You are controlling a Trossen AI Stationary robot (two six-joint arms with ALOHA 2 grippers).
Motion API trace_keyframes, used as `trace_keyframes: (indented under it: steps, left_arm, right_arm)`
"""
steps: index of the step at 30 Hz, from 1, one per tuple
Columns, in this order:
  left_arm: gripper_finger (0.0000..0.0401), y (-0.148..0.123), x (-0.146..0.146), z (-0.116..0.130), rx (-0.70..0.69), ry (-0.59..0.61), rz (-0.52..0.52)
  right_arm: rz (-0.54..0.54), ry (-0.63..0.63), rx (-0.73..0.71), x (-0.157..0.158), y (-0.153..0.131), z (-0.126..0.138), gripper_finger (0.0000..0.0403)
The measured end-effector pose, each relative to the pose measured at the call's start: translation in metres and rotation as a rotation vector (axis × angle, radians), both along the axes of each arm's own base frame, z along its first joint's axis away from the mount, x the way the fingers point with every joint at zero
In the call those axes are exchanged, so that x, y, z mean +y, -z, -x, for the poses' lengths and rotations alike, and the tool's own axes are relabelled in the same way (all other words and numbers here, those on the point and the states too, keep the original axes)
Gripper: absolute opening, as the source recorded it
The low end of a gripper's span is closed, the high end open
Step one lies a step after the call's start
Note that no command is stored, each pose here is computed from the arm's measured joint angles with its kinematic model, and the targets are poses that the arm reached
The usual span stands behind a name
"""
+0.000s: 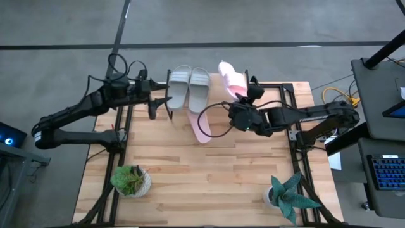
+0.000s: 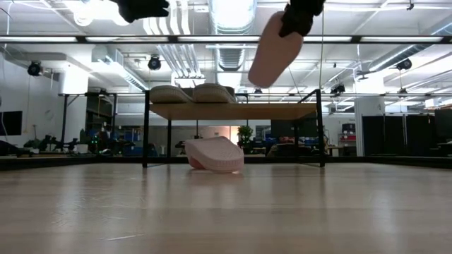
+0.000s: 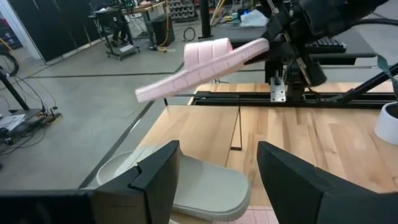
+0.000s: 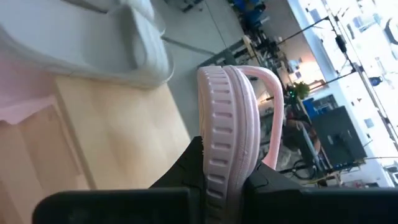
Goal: Pick and place slides into the shelf
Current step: Put the left pink slide on the shelf
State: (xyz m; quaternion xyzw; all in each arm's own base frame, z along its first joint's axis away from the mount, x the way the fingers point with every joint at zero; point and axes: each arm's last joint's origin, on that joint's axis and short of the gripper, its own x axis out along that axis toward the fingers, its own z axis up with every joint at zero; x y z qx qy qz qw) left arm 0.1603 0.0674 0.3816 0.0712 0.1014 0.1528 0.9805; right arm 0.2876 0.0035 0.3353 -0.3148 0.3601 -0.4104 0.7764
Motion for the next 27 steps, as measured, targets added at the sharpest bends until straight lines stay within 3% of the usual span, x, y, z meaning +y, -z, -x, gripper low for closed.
trace_keyframes:
  steps: [15, 27]
  left_arm:
    - [0.0199, -0.002, -0.001, 0.004, -0.01, -0.039, -0.013]
    - [0.0199, -0.001, 0.0, 0.003, -0.001, -0.039, -0.009]
  right_arm:
    - [-0.018, 0.119, 0.061, -0.029, 0.054, 0.007, 0.0024]
    - [-0.05, 0.094, 0.109, -0.033, 0.063, 0.008, 0.0024]
